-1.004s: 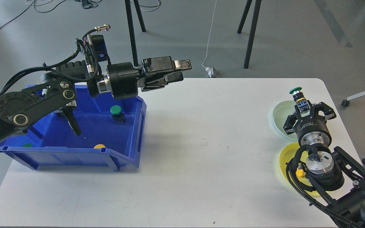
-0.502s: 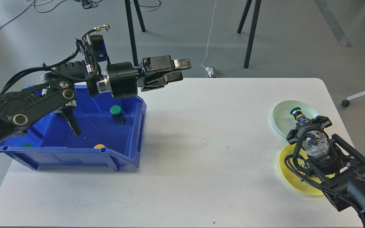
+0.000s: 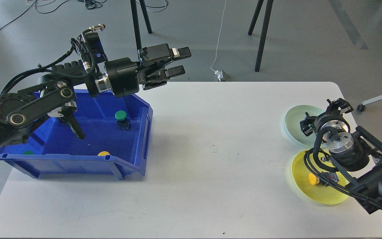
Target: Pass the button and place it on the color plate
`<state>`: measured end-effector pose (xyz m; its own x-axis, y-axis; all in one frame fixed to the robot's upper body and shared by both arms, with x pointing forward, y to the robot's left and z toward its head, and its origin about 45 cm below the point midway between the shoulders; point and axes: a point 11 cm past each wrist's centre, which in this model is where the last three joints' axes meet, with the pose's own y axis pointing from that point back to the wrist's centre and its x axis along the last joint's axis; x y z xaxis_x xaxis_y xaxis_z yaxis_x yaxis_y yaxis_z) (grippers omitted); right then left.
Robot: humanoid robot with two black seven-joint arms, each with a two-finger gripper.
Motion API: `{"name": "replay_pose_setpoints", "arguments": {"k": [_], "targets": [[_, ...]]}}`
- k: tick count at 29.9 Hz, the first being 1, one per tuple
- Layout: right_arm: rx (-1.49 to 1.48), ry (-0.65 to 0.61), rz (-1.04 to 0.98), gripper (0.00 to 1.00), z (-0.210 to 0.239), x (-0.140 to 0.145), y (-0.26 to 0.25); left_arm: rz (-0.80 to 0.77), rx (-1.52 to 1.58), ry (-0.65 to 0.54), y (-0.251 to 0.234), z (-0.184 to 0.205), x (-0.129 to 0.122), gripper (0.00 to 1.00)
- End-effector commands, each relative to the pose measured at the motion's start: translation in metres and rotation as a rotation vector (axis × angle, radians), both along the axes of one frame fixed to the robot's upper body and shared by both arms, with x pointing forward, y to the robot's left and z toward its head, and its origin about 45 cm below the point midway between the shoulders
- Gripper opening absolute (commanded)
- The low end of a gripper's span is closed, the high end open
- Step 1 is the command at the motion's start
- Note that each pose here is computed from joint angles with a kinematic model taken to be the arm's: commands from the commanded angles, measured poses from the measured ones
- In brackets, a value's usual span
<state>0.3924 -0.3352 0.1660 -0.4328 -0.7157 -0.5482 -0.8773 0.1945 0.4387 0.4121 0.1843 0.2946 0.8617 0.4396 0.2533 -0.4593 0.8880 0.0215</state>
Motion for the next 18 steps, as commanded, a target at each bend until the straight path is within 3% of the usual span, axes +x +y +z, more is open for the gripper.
{"name": "replay_pose_setpoints", "arguments": {"k": [1, 5, 11, 18], "targets": [[-0.15, -0.139, 0.169, 1.0, 0.05, -0.002, 0.007, 0.162, -0.22, 0.099, 0.034, 0.012, 0.017, 0.9], [-0.173, -0.39, 0.432, 1.0, 0.097, -0.004, 0.018, 0.311, -0.38, 0.186, 0.078, 0.004, 0.02, 0.93], [-0.035, -0.803, 0.702, 1.0, 0.156, -0.025, 0.016, 0.504, -0.583, 0.221, 0.135, -0.01, 0.02, 0.96], [0.009, -0.847, 0.687, 1.0, 0.157, -0.025, 0.021, 0.549, -0.665, 0.232, 0.145, -0.019, 0.016, 0.96]]}}
